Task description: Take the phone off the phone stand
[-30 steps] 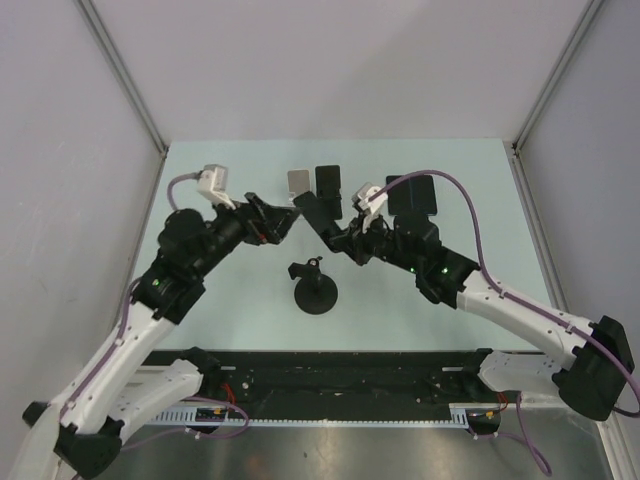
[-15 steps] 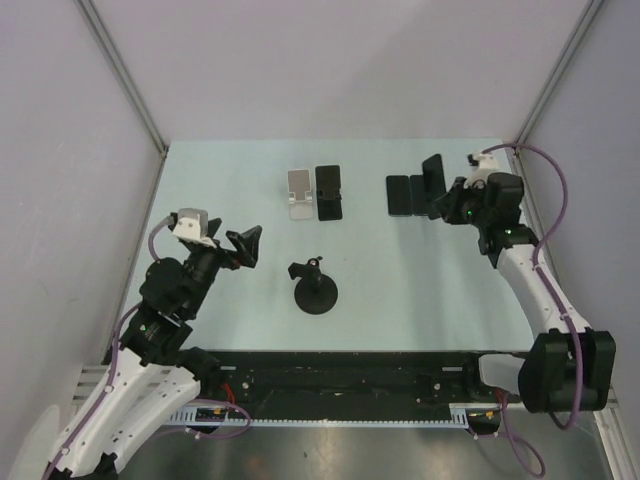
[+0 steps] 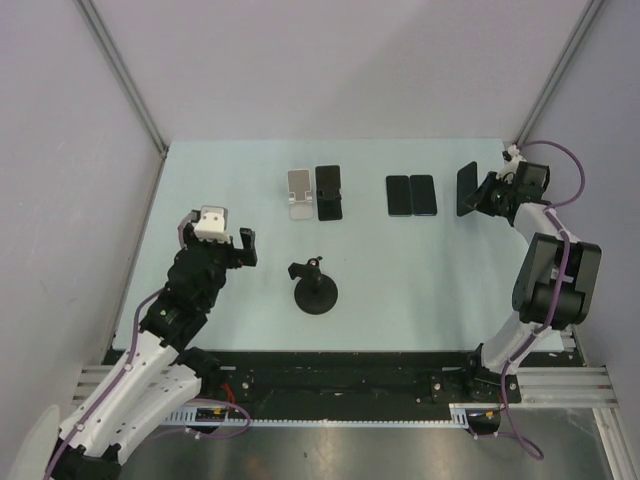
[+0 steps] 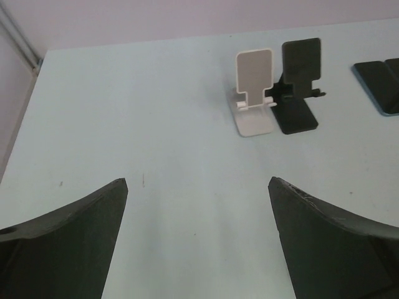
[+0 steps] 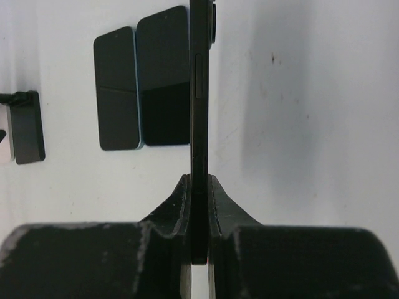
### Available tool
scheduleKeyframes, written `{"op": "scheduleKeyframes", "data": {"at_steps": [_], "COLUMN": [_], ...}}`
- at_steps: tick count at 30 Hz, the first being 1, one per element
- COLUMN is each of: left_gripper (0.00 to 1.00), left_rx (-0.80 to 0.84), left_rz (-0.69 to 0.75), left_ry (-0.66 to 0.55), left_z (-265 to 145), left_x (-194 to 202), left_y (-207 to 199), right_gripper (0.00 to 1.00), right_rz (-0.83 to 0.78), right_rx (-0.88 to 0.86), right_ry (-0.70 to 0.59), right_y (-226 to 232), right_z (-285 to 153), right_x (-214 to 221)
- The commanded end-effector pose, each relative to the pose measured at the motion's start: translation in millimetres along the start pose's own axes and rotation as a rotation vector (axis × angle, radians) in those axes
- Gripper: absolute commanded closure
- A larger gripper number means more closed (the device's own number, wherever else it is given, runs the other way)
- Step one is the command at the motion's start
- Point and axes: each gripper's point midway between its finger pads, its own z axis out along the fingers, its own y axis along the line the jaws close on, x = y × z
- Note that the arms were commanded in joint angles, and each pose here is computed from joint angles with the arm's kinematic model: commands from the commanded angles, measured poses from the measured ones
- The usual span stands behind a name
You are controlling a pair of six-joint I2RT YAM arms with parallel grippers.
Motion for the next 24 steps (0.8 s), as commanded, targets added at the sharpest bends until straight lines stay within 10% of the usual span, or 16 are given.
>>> {"op": "scheduleKeyframes", "data": {"at_steps": [1,24], "left_gripper": [0.0,0.0], "left_rx": [-0.128,-0.082], "left_rz": [0.02,0.024], "left_ry": [-0.007,0.02], "left_z": [2.7,10.0], "left_x": [-0.5,9.4], "left_y": [28.1,15.3], "right_gripper": [1.0,1.0], "right_rz": [-0.058,0.126], "right_rx": [-0.108,-0.274], "right_ry": [-0.042,0.177], "right_y": [2.8,-22.9], "right_z": [19.6,115.1], "right_x": [-36.5,22.5]}}
